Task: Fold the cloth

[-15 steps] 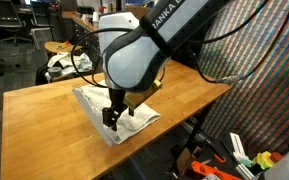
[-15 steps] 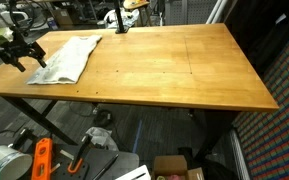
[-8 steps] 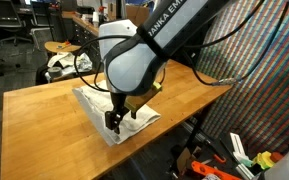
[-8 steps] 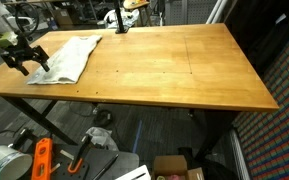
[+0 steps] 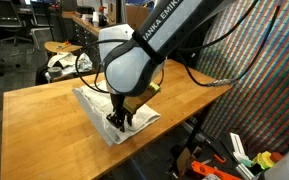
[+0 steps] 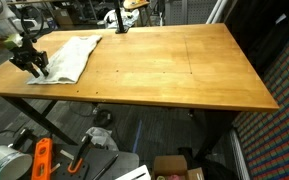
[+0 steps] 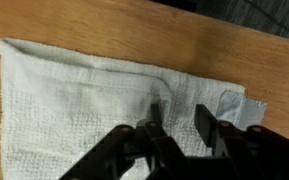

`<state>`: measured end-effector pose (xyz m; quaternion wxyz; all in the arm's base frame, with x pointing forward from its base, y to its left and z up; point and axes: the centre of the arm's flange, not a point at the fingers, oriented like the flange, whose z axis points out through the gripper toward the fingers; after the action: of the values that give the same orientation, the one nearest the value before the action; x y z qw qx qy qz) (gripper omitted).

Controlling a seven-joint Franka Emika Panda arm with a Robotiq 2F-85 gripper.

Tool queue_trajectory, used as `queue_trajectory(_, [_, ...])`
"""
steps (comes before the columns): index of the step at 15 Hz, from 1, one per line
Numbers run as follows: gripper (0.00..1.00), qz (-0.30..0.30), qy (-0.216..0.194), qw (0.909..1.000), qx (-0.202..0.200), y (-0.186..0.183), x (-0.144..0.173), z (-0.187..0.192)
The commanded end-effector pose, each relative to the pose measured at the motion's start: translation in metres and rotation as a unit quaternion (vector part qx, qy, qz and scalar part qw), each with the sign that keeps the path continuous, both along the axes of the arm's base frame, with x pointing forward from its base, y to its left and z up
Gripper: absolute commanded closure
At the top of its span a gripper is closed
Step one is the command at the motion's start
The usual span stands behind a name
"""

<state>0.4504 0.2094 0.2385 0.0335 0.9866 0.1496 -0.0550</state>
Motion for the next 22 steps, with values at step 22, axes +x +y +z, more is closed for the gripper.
queue_trajectory(22, [0.98, 0.067, -0.023, 0.9964, 0.046, 0.004, -0.013, 0.055])
